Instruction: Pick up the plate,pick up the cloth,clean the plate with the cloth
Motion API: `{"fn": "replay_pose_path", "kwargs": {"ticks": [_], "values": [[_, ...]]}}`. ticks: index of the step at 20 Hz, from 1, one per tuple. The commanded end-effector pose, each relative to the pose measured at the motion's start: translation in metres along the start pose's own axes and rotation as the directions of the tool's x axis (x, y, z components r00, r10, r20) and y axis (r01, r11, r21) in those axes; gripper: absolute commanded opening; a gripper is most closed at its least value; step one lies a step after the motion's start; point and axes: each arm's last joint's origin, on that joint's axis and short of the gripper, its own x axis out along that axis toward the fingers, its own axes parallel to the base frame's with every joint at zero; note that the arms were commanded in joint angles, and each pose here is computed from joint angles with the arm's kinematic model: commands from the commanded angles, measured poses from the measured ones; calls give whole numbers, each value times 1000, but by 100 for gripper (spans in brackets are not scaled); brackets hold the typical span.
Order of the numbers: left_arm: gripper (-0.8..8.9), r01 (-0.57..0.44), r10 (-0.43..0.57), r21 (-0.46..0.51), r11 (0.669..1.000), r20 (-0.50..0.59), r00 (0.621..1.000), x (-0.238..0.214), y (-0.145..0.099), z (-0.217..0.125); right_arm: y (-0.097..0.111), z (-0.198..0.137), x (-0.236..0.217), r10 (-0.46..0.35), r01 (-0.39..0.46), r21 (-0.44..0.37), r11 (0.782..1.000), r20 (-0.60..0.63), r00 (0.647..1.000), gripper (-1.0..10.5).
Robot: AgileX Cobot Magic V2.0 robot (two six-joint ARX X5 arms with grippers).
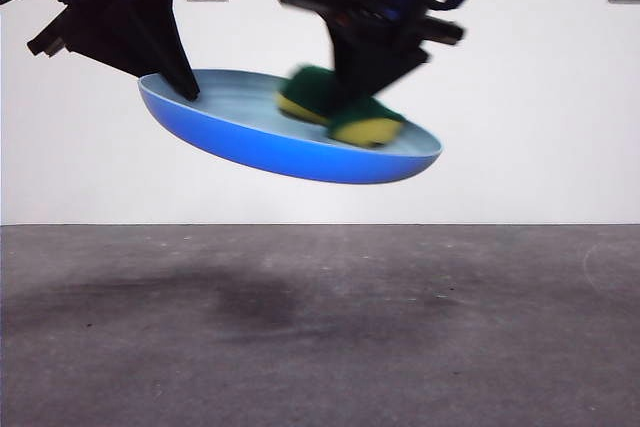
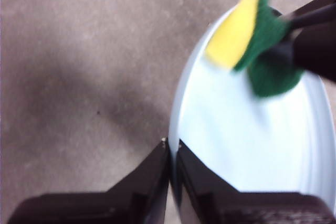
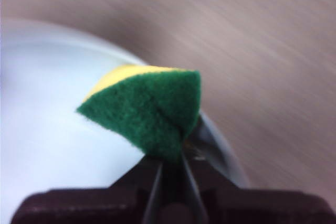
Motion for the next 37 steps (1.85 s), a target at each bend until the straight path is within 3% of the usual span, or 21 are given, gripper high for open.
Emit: {"fn": "replay_pose_path", "kwargs": {"ticks": [1, 2, 4, 9, 11, 13, 15, 18, 22, 25, 27, 28, 30, 32, 33, 37], "values": [[-8, 76, -81, 68, 995, 67, 994, -4, -10, 7, 10, 0, 5, 193, -193, 35, 980, 19, 981, -17], [-8, 50, -56, 55, 997, 103, 993, -4, -9, 10, 16, 0, 5, 245, -245, 26, 969, 12, 969, -17], [-8, -3, -3, 36, 999, 177, 984, -5, -7, 17, 27, -4, 4, 263, -263, 9, 965, -21, 965, -17], [-8, -7, 5, 9, 1000, 245, 969, -9, -1, 24, 35, -24, 1, 249, -260, -20, 965, -224, 942, -17], [-8, 14, -13, 0, 1000, 202, 979, -8, 0, 20, 31, -32, 0, 142, -161, -36, 986, -307, 941, -17], [-8, 63, -62, -2, 998, 140, 988, -7, 0, 15, 19, -36, -4, -36, 8, -82, 997, -340, 940, -17], [-8, 123, -122, -13, 992, 83, 989, -7, -1, 9, 9, -34, -4, -205, 175, -123, 977, -315, 926, -17], [-8, 208, -207, -12, 978, 33, 978, -7, -4, 5, 0, -28, -2, -293, 272, -115, 955, -252, 922, -17], [-8, 253, -253, 3, 967, -1, 967, -6, -8, 2, -1, -14, 1, -251, 246, -58, 968, -113, 961, -17], [-8, 240, -240, 24, 970, -3, 971, -6, -9, 2, 3, -3, -1, -139, 139, -26, 990, -5, 990, -17], [-8, 109, -110, 39, 993, 12, 994, -5, -5, 2, 8, 4, -7, -4, 5, -20, 1000, 65, 998, -17], [-8, -5, 4, 52, 999, 21, 1000, -4, -2, 2, 9, 6, -14, 24, -23, -13, 1000, 87, 996, -17], [-8, -203, 201, 64, 977, 35, 979, -2, 5, 3, 8, 10, -35, 34, -34, 5, 999, 134, 990, -17], [-8, -363, 361, 48, 931, 39, 932, 3, 15, 4, 8, 12, -62, 34, -36, 4, 999, 190, 981, -17], [-8, -405, 404, 43, 913, 35, 914, 6, 20, 4, 7, 13, -76, 35, -37, 4, 999, 223, 974, -17], [-8, -443, 444, 34, 896, -36, 895, 34, 45, 3, 5, 8, -132, 38, -41, 4, 999, 322, 946, -17]]}}
